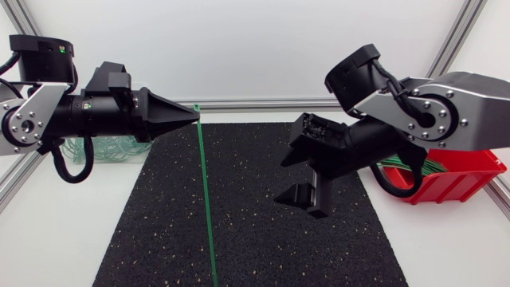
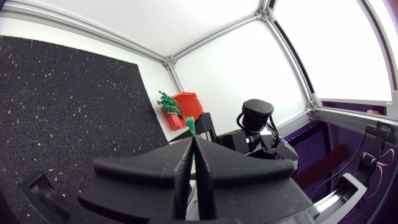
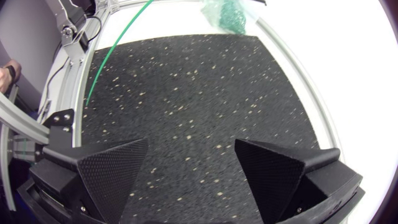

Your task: Take a green cable tie from the red box, thread the tail through the head to close it, then place it in the transparent bin on the left.

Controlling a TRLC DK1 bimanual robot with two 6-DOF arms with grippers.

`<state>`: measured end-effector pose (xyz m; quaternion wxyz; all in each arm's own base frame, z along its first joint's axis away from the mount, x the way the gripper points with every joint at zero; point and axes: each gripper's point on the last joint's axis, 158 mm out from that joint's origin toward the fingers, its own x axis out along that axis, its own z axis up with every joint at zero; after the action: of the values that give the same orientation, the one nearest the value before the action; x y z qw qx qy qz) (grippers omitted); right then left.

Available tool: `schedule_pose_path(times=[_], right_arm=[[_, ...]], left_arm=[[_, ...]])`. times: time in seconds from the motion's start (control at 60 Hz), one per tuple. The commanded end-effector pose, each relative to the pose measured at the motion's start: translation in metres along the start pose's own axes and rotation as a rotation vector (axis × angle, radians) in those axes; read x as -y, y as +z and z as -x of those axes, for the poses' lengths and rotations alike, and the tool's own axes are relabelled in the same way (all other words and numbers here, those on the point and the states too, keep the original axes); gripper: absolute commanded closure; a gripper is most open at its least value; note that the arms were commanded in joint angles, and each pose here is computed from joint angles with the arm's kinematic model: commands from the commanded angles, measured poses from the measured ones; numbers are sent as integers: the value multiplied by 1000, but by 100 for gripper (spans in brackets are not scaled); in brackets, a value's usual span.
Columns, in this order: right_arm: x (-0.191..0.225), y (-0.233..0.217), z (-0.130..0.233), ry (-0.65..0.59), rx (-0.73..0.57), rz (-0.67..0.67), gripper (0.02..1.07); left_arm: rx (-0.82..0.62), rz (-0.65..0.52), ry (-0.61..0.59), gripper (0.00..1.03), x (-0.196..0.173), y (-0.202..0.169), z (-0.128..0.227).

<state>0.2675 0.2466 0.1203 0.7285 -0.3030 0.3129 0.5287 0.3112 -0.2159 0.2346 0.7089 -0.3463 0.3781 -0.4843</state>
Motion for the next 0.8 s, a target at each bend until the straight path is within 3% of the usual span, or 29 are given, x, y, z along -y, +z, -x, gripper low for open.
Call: schedule_pose_path(times=[0.0, 0.267, 0.483, 0.55, 0.783], right_arm=[[4, 6, -1, -63, 43, 64, 6], [20, 17, -13, -243, 101, 368, 6], [19, 48, -7, -569, 272, 849, 6], [6, 55, -8, -596, 295, 1006, 6], [-25, 87, -9, -667, 369, 1256, 6]], left_arm=[[-1, 4, -10, 99, 0, 5, 3], [-7, 18, -12, 99, -3, 4, 5], [-16, 26, -23, 99, -3, 4, 5], [-22, 30, -30, 99, -4, 4, 4], [-64, 77, -49, 99, -14, -3, -3]])
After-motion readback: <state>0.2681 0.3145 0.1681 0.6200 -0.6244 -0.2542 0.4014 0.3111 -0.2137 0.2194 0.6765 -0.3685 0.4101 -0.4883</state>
